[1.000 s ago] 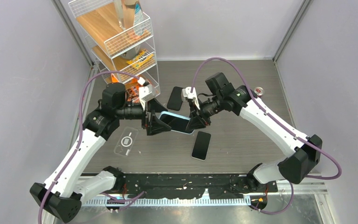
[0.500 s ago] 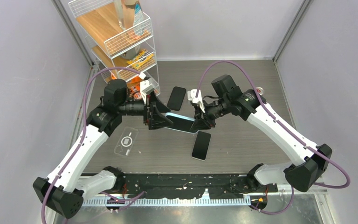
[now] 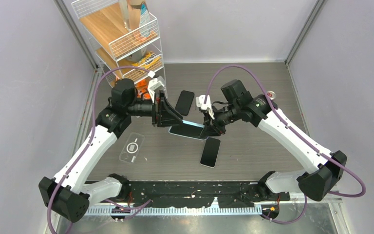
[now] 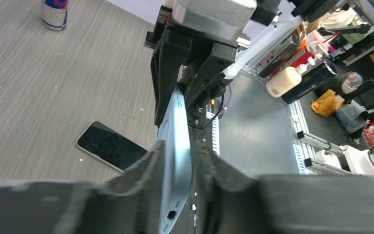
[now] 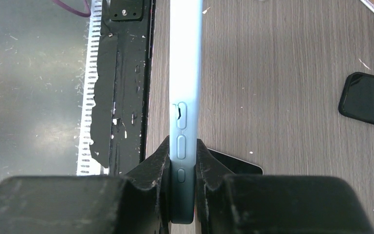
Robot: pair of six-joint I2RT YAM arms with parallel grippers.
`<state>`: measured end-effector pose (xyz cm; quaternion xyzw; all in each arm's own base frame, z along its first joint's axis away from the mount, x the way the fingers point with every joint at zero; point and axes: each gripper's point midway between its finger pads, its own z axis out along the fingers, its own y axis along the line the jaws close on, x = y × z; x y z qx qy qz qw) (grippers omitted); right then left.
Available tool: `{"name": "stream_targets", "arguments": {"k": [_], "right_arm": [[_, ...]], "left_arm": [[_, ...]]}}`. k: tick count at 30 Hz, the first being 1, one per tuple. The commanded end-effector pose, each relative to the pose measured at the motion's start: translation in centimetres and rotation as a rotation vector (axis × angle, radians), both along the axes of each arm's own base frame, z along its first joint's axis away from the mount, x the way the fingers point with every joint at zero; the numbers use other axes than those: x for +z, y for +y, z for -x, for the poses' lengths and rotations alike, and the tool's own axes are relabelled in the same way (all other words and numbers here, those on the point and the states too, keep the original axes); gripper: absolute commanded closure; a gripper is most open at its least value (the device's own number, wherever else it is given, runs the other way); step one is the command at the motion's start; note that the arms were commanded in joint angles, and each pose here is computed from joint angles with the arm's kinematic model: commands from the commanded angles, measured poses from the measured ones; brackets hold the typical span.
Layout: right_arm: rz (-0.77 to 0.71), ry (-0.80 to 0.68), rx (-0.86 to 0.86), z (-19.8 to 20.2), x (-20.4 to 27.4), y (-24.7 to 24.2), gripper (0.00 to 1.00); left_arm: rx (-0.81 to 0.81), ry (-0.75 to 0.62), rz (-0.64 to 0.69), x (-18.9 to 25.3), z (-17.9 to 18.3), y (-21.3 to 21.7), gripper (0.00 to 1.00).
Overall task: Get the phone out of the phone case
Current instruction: Remove the phone case from the phone.
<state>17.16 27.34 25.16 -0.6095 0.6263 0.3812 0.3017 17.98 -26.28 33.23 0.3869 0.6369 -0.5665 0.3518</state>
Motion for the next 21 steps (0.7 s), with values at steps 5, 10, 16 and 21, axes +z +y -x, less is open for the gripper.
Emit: {"name": "stream_targets", "arguments": {"k": [5, 10, 16, 21], "right_arm": [[-0.082, -0.117, 0.005, -0.2, 2.4, 0.3, 0.95], [-0.095, -0.143, -0.011, -0.5, 3.2, 0.3, 0.95], [-0.107, -0.173, -0.018, -0.7, 4.2, 0.2, 0.94], [-0.104, -0.217, -0.033, -1.0, 4.9, -0.1, 0.94]], "left_arm": [[-0.061, 0.016, 0.061, 1.5, 0.0, -0.6, 0.99], [-0.062, 0.082, 0.078, 0.8, -0.4, -1.0, 1.00], [-0.055, 0.201, 0.105, -0.1, -1.4, -1.7, 1.00], [-0.039, 0.295, 0.115, -0.9, -2.4, -2.3, 1.00]]}}
